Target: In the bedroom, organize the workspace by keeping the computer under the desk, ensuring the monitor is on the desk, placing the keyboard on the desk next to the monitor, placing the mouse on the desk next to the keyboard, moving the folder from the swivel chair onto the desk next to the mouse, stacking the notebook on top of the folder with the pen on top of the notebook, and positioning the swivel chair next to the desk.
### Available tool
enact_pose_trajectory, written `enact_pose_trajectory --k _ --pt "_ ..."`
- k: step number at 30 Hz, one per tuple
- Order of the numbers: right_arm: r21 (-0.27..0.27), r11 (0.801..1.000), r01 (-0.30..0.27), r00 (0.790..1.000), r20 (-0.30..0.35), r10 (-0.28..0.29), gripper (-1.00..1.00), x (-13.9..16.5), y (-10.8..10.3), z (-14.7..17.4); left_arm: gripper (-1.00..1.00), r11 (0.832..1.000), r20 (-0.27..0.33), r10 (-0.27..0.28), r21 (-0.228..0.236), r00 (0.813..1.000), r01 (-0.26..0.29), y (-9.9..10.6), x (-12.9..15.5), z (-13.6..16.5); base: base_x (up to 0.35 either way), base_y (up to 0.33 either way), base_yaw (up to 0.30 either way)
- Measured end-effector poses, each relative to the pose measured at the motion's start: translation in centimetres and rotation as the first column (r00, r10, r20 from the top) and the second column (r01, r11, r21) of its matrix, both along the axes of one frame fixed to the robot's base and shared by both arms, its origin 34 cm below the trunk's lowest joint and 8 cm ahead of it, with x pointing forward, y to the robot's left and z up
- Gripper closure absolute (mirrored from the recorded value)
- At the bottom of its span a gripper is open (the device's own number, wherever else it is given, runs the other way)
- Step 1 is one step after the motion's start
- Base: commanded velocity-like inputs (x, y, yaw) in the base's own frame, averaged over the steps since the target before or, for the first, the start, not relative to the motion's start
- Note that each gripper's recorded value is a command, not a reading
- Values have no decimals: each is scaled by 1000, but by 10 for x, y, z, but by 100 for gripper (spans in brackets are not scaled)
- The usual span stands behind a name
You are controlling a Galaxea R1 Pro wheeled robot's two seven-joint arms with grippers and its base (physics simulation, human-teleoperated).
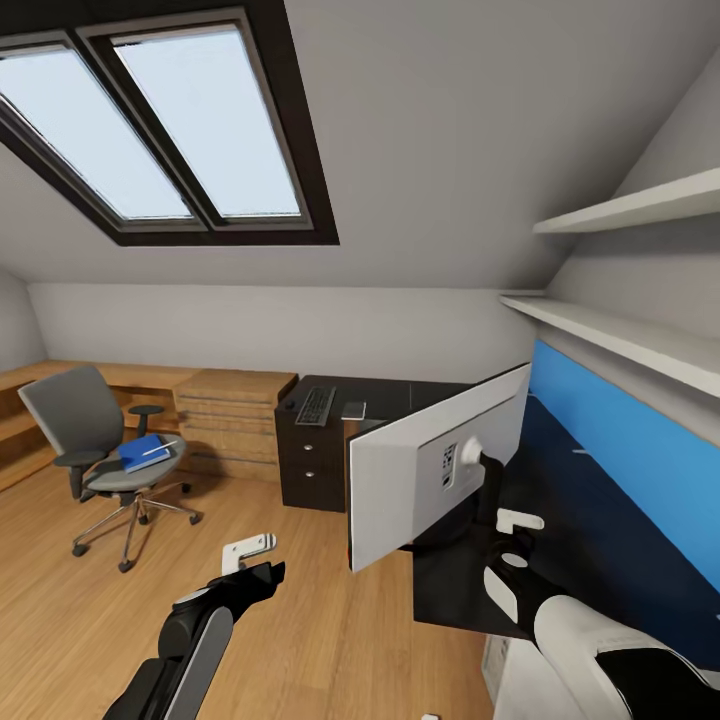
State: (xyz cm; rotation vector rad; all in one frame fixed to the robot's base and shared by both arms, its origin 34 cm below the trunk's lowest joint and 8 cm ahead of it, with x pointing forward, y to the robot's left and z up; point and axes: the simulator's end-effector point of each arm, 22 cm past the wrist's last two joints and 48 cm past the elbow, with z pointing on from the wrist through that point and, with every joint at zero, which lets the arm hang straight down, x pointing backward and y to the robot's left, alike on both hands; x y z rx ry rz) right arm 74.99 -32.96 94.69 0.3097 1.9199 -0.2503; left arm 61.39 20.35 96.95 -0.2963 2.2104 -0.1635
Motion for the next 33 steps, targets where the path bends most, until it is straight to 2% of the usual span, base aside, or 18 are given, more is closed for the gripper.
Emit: enact_pose_trajectory --k 19,22,24,33 --pt "-6 1000 -2 1000 12 2 -100 5 -2 -18 -100 1000 1 0 -1 1000 0 0 5 -19 0 0 0" --pt "-11 1000 1 999 47 -1 -100 8 -3 -15 -100 1000 1 0 -1 1000 0 0 6 -22 0 0 0" --pt "-16 1000 5 995 96 -3 -100 10 -5 -8 -100 1000 1 0 0 1000 0 0 7 -24 0 0 0" --pt "-29 999 15 986 165 -10 -100 8 -11 -14 -100 1000 1 0 -1 1000 0 0 9 -35 0 0 0"
